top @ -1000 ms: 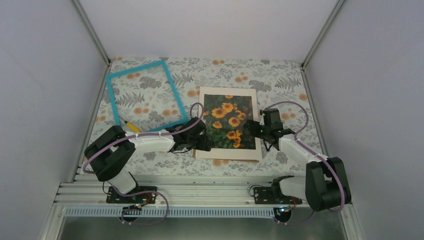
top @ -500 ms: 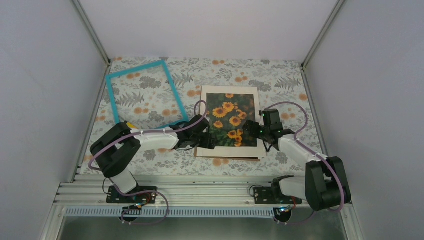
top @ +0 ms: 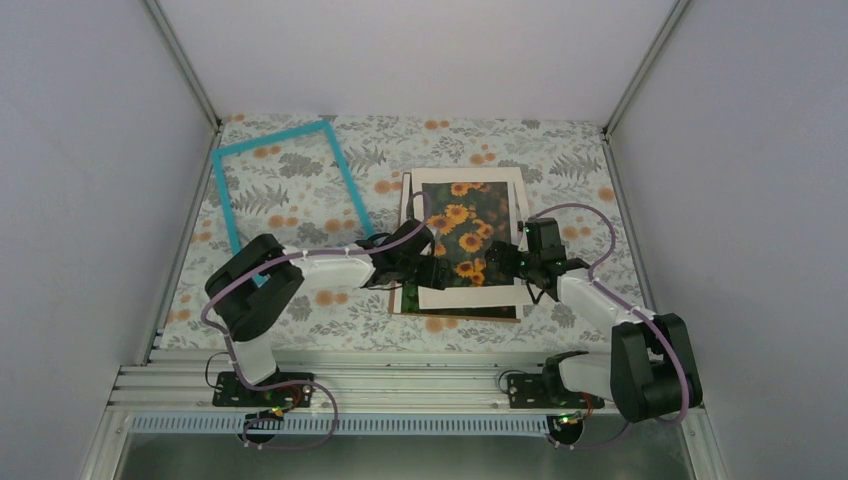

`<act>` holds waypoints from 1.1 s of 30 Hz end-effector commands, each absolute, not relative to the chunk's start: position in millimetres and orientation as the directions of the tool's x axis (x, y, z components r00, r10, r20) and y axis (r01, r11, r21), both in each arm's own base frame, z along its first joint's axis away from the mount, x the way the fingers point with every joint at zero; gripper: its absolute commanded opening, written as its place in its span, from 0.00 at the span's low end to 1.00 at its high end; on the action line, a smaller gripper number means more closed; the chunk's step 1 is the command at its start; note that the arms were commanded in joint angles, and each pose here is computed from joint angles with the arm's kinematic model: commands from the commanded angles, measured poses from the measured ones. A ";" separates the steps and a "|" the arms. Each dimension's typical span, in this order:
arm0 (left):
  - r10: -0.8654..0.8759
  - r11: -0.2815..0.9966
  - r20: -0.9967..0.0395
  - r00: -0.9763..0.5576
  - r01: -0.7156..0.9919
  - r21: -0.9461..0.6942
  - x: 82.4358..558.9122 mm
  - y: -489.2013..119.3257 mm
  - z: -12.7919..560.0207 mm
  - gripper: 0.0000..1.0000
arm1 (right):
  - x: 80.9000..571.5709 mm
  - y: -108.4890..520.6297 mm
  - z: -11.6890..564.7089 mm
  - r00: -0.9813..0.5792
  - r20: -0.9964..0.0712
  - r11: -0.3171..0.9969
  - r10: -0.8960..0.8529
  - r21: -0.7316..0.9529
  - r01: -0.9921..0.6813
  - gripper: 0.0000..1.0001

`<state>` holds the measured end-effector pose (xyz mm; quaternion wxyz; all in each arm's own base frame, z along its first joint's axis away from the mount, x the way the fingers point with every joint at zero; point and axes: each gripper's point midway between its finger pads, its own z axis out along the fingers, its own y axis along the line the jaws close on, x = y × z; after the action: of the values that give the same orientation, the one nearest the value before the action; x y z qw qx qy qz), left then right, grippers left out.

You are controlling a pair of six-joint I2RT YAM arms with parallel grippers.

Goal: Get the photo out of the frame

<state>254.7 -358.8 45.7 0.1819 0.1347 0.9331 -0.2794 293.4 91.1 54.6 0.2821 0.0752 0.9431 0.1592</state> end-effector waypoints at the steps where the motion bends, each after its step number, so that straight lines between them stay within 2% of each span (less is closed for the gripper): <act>1: 0.168 0.752 -0.452 -0.876 0.411 -0.516 263.5 -386.4 62.7 0.87 | 297.1 96.2 69.6 -0.810 -0.547 0.929 0.213 0.369 -0.005 1.00; 8: 0.164 0.711 -0.478 -0.863 0.439 -0.549 271.4 -404.9 80.4 0.87 | 296.1 107.9 75.5 -0.811 -0.559 0.921 0.171 0.382 -0.069 0.98; 16: 0.013 0.786 -0.498 -0.867 0.317 -0.531 280.1 -333.7 88.4 0.88 | 286.8 150.8 73.0 -0.831 -0.554 0.907 0.054 0.375 -0.191 0.98; 24: -0.098 0.810 -0.475 -0.875 0.207 -0.548 263.2 -264.7 81.7 0.88 | 278.2 192.2 68.4 -0.810 -0.573 0.930 -0.124 0.217 -0.296 1.00; 33: -0.143 0.821 -0.464 -0.874 0.157 -0.550 243.8 -231.8 70.4 0.89 | 258.4 237.9 47.4 -0.777 -0.522 0.915 -0.351 -0.015 -0.403 1.00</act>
<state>245.4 -239.9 69.4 0.2420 0.0184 0.9237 -0.2963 257.9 236.7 54.4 0.2589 -0.1787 0.9409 0.1260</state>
